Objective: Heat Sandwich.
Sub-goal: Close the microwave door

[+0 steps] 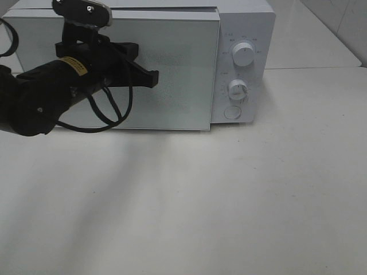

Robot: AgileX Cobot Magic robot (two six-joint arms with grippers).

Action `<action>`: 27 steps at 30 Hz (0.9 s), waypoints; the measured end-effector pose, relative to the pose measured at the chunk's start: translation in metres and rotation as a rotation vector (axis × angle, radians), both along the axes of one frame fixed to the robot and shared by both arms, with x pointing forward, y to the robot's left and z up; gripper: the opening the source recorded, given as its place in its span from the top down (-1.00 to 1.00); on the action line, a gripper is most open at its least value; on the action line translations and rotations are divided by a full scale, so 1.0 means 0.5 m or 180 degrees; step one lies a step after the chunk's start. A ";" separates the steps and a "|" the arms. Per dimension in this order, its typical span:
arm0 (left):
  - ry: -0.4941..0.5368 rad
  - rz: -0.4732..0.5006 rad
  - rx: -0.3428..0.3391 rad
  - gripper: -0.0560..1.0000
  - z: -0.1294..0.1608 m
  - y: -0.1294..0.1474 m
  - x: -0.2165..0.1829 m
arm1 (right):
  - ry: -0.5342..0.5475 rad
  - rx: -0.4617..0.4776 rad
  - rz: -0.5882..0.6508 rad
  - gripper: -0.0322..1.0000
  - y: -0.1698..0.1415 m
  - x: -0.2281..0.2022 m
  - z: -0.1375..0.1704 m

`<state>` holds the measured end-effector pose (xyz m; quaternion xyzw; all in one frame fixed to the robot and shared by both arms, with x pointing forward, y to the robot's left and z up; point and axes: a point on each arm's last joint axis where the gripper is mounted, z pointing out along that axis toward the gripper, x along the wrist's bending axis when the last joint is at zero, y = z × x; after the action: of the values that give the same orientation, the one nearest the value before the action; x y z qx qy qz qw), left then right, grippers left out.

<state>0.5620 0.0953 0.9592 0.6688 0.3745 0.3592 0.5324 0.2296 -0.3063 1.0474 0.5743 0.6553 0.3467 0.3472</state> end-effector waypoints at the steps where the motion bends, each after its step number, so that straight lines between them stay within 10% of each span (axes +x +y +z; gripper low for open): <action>1: 0.0000 0.0000 0.0000 0.89 0.000 0.000 0.000 | 0.0000 0.0000 0.0000 -0.49 0.000 0.000 0.000; 27: 0.0107 -0.0444 0.0199 0.89 -0.015 -0.123 0.059 | 0.0000 0.0000 0.0000 -0.49 0.000 0.000 0.000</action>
<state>0.5913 0.0337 0.9519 0.7154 0.3245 0.3215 0.5286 0.2296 -0.3063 1.0474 0.5743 0.6553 0.3467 0.3472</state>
